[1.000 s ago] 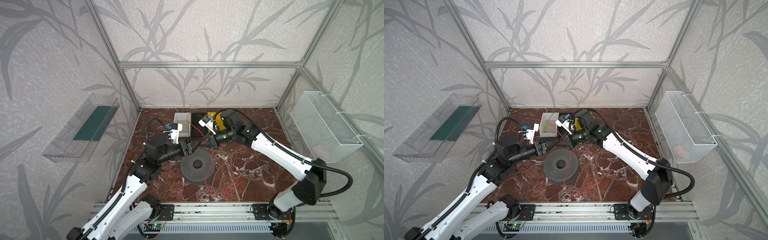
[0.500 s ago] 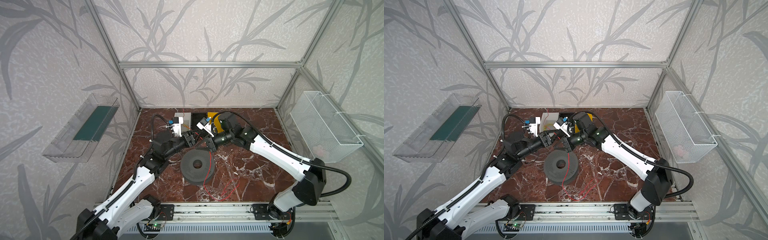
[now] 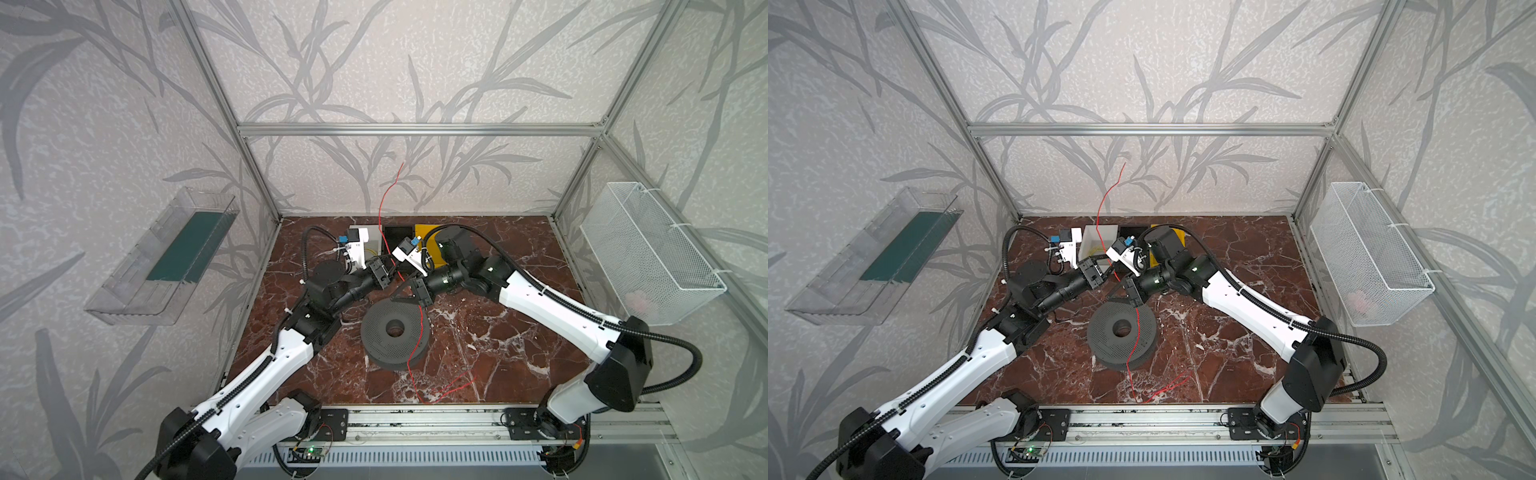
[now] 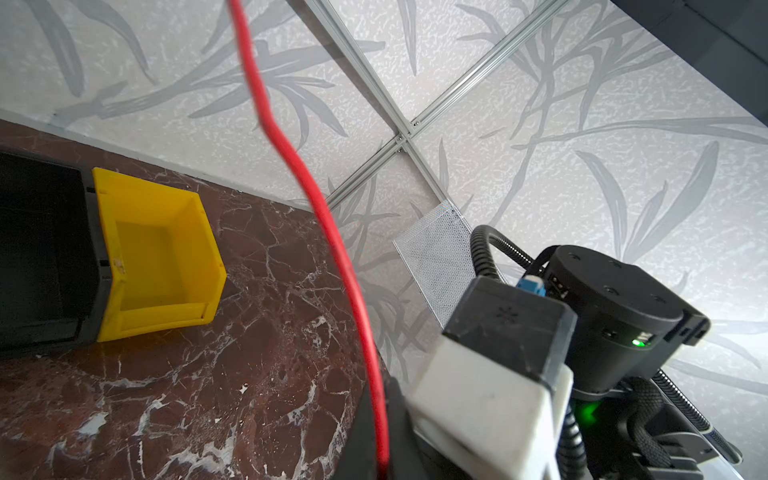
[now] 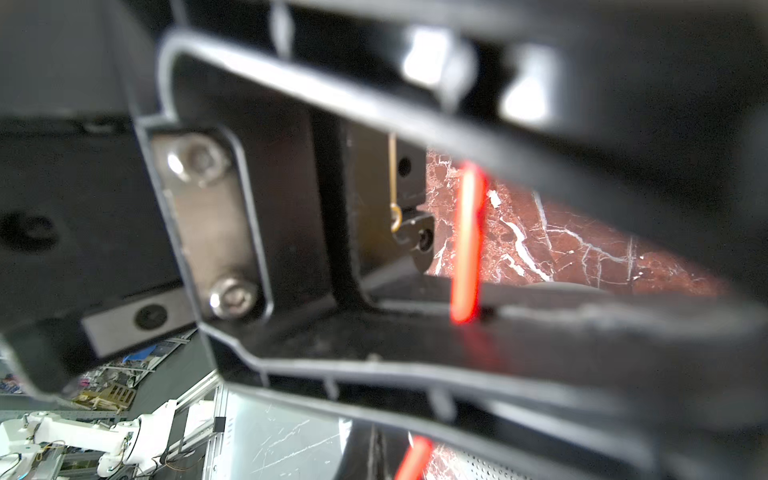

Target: Wrap the cables

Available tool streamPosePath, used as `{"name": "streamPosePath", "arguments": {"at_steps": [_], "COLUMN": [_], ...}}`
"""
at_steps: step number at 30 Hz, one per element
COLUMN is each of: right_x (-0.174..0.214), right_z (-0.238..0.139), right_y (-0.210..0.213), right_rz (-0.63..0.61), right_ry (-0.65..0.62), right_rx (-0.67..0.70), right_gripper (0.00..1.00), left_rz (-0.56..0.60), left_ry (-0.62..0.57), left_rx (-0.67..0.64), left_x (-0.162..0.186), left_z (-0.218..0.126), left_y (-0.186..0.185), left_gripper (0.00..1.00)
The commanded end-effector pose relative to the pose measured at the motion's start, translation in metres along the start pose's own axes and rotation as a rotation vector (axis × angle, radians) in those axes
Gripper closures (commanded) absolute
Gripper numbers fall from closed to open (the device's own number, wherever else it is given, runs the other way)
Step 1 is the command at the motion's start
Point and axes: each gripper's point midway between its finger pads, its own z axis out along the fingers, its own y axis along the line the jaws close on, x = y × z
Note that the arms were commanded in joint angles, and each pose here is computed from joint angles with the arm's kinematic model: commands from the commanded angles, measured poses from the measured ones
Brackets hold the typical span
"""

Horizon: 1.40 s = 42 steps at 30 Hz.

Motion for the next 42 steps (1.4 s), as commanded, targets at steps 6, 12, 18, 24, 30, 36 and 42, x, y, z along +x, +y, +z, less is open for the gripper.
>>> {"name": "streamPosePath", "arguments": {"at_steps": [6, 12, 18, 24, 30, 36, 42], "right_x": [-0.015, -0.021, -0.023, 0.011, 0.058, 0.102, 0.139], "right_z": [-0.016, -0.061, -0.145, -0.179, -0.152, -0.124, -0.099], "right_y": [0.045, 0.046, 0.044, 0.044, 0.031, 0.015, 0.019], "right_rz": [-0.108, -0.189, -0.201, -0.151, -0.020, -0.029, -0.081], "right_ry": [-0.042, -0.060, -0.244, -0.320, -0.293, -0.202, -0.142], "right_rx": [-0.093, 0.093, 0.338, 0.459, 0.340, 0.342, 0.283], "right_gripper": [0.88, 0.39, 0.31, 0.31, 0.39, 0.41, 0.41], "left_rz": [0.001, -0.116, -0.174, -0.193, -0.225, -0.279, -0.295], "left_ry": [-0.067, -0.153, -0.183, -0.179, -0.204, -0.213, -0.231], "left_rx": [-0.124, -0.329, -0.414, -0.471, -0.532, -0.581, -0.645], "left_x": [-0.009, -0.022, -0.038, -0.049, -0.053, -0.052, -0.057], "left_z": [-0.007, -0.026, -0.033, -0.035, -0.041, -0.042, -0.048], "left_y": [0.024, 0.052, 0.048, 0.040, 0.044, 0.051, 0.054], "left_gripper": [1.00, 1.00, 1.00, 1.00, 1.00, 1.00, 1.00]}}
